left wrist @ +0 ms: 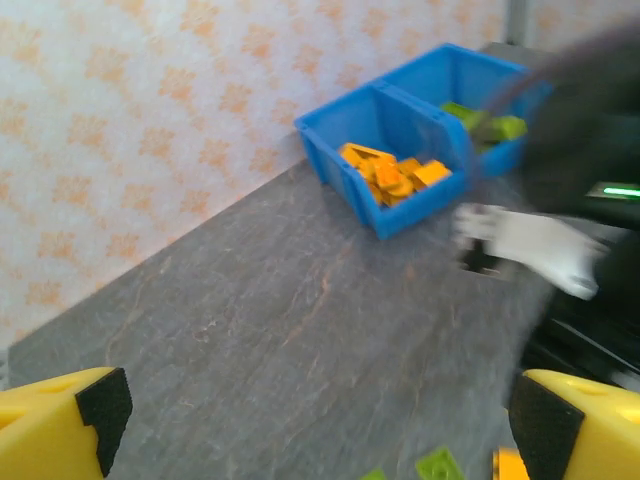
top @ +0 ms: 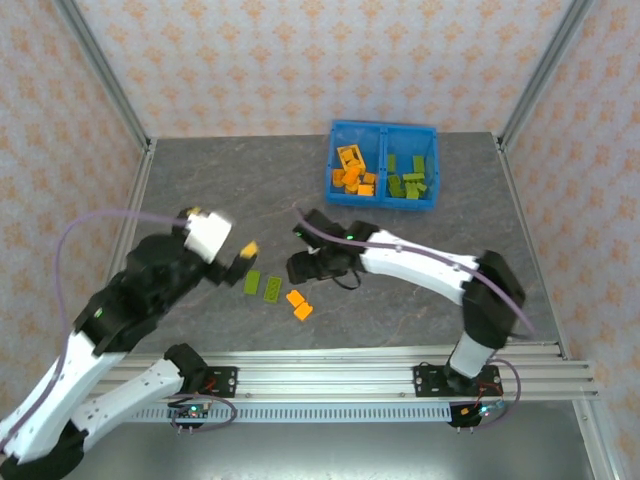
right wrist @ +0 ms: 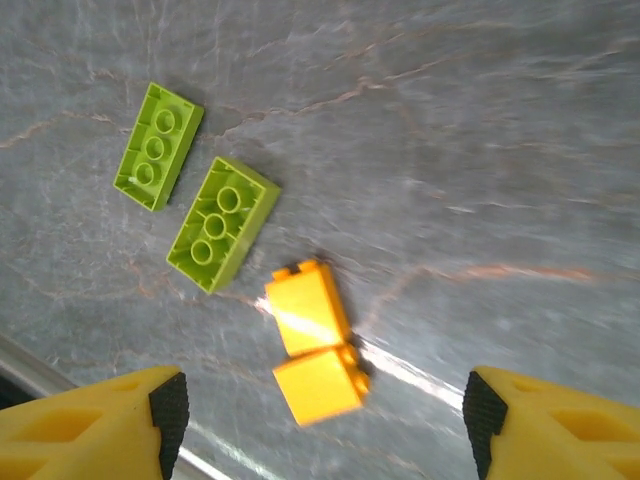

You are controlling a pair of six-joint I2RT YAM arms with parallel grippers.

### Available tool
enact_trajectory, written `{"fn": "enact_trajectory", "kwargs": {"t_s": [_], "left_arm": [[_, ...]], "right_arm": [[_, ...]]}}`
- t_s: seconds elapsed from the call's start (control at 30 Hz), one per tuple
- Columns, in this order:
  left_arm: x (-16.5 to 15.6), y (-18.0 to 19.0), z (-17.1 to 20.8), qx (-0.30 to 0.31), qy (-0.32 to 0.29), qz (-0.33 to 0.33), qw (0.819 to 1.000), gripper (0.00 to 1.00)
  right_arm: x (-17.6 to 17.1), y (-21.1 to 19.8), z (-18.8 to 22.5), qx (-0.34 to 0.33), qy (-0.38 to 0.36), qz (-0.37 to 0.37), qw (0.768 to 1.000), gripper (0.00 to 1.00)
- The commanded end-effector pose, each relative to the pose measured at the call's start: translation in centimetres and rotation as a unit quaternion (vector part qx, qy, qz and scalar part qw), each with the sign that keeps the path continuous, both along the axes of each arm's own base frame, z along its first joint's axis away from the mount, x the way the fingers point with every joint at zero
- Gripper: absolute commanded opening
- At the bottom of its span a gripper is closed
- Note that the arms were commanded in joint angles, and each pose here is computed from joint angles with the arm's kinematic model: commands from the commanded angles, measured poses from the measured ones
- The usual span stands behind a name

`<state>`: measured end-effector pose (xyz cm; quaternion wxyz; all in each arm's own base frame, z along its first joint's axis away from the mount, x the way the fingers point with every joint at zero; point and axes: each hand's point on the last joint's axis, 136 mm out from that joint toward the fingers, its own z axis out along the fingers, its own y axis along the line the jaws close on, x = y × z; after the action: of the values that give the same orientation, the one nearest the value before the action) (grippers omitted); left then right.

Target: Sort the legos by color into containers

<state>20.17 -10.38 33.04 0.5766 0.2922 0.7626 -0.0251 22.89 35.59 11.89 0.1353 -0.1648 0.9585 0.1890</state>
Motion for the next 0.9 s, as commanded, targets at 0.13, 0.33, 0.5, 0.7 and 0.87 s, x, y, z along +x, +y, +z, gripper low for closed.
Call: {"fn": "enact_trajectory", "kwargs": {"t_s": [0.13,0.33,0.5,0.7,0.87], "left_arm": [[-9.0,0.9,-9.4,0.194,0.012,-0.219,0.956,1.00],[-9.7,1.4,-11.0,0.225,0.002,-0.237,0.945,1.00],[-9.6,1.2,-12.2,0.254,0.005,-0.258,0.932,1.00],[-9.7,1.0,-12.8,0.264,0.008,-0.271,0.926,1.00],[-9.5,-0.1,-12.3,0.241,-0.007,-0.281,0.929,1.00]], "right_arm": [[0.0,6.3,-4.6,-0.018,0.025,-0.008,0.999,0.85],[-0.1,6.8,-7.9,-0.061,0.035,-0.022,0.997,0.85],[-0.6,7.8,-9.7,-0.067,0.066,-0.020,0.995,0.75],[0.2,7.1,-10.8,-0.097,0.060,-0.049,0.992,0.57],[1.5,5.5,-10.2,-0.127,0.031,-0.083,0.988,0.35]]}}
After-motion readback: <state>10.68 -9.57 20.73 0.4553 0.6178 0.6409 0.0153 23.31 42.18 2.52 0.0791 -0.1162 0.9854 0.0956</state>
